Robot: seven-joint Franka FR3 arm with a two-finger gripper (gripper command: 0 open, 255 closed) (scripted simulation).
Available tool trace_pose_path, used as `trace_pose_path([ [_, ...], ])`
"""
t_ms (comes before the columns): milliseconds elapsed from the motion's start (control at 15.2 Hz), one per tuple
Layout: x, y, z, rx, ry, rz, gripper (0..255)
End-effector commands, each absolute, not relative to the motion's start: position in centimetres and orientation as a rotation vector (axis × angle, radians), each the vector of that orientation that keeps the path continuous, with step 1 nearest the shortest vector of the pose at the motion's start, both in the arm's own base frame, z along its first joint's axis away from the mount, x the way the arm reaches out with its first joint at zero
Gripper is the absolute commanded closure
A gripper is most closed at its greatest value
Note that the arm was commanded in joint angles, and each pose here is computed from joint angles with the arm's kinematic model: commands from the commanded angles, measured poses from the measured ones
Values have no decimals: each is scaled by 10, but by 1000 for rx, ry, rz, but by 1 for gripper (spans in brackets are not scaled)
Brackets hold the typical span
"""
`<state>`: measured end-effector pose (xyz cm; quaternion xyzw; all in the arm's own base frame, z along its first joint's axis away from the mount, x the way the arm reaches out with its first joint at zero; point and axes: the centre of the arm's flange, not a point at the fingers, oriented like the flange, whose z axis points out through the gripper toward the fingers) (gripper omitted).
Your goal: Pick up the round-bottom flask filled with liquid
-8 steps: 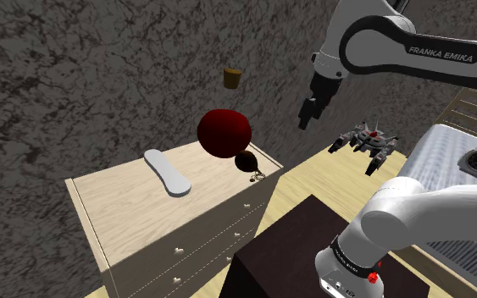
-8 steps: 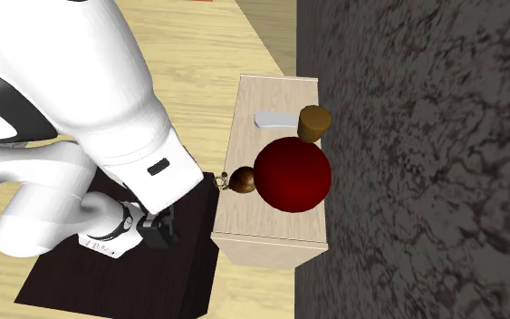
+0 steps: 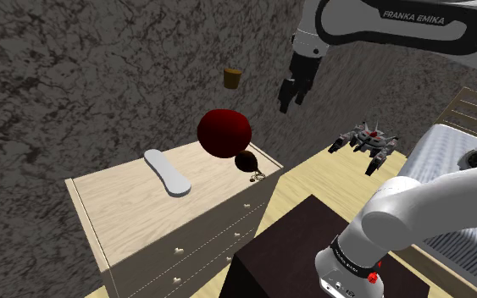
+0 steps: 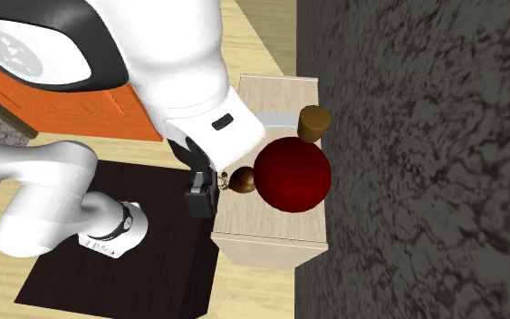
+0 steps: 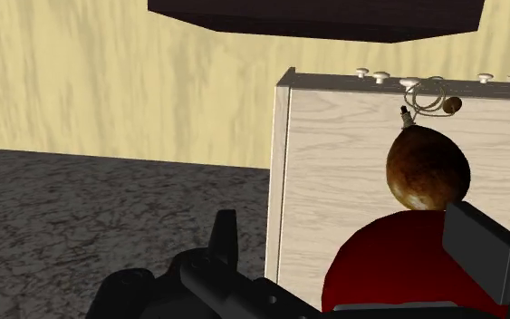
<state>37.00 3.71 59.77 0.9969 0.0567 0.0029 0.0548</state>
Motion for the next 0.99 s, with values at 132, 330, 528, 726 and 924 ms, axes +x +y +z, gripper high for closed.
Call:
trace_pose_path([
  [132, 412, 65, 617, 3044, 171, -12, 0],
  [330, 443, 85, 632, 3056, 170, -27, 0],
  [528, 474, 104, 648, 3068, 170, -42, 0],
  [726, 505, 123, 663, 3080, 169, -57, 0],
  [924, 537, 142, 679, 3092, 168, -73, 0],
])
